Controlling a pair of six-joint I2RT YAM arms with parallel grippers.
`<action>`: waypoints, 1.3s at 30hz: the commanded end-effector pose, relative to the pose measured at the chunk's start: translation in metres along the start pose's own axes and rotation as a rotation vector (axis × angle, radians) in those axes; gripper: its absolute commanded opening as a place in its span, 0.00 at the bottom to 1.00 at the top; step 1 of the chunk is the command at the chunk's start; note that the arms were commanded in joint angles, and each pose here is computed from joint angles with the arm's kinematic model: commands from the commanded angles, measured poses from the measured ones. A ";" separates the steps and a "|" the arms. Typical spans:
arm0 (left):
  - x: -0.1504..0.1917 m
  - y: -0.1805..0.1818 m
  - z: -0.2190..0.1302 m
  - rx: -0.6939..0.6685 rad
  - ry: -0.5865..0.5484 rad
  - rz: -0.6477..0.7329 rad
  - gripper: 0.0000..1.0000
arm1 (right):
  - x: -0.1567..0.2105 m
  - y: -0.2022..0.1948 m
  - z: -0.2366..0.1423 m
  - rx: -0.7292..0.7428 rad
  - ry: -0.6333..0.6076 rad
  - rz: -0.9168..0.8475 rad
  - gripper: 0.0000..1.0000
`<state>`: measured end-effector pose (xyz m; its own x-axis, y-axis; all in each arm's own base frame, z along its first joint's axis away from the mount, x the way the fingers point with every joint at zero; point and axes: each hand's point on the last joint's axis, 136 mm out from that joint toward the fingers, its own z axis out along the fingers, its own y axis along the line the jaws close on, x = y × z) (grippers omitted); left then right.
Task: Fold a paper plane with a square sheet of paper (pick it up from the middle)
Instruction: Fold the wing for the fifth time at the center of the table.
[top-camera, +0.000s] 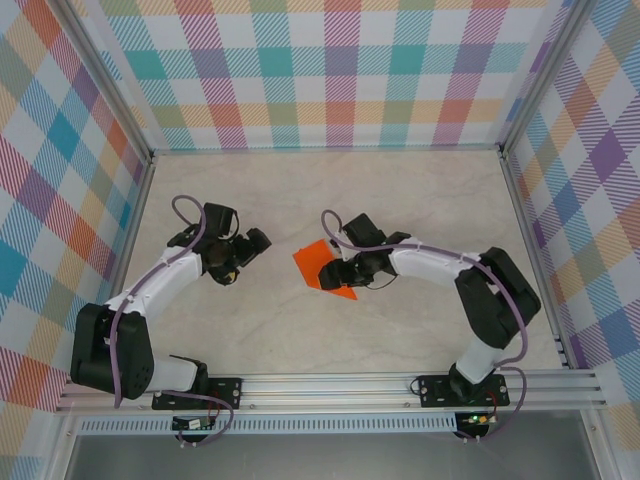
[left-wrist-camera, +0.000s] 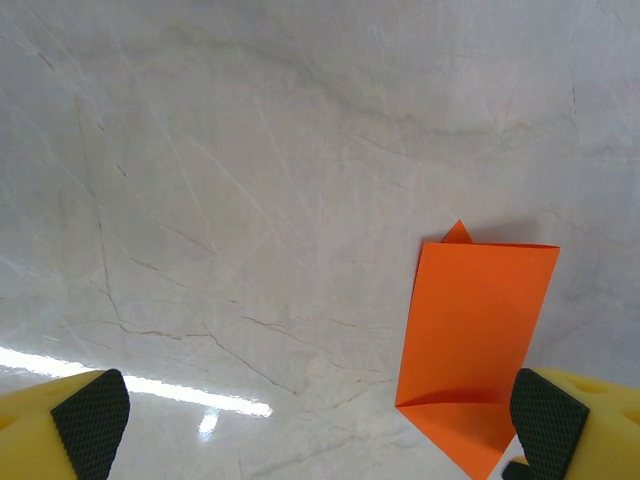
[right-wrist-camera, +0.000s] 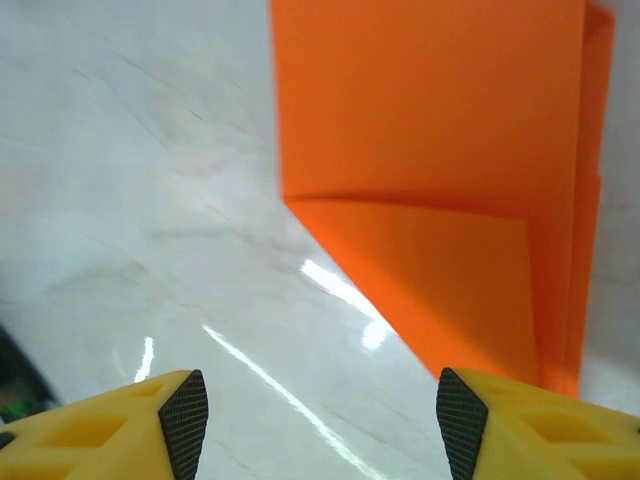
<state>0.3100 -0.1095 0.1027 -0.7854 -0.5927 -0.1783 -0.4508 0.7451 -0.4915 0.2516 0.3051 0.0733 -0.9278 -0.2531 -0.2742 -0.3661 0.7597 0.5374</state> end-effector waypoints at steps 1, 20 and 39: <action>0.009 -0.014 0.000 0.079 0.025 0.000 1.00 | -0.026 0.015 -0.016 -0.035 -0.108 0.074 0.64; 0.071 -0.050 0.039 0.196 0.233 0.017 0.92 | -0.034 -0.026 0.028 -0.005 -0.064 0.204 0.55; 0.114 -0.078 0.075 0.223 0.324 0.026 0.72 | -0.021 -0.052 0.034 -0.187 -0.014 0.433 0.54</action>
<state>0.2854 -0.2486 0.0565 -0.9030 -0.4246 0.0663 -0.3595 0.6617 -0.6580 0.2996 0.2929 0.0340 -0.9956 0.0658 -0.0671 -0.0034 0.6879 0.7258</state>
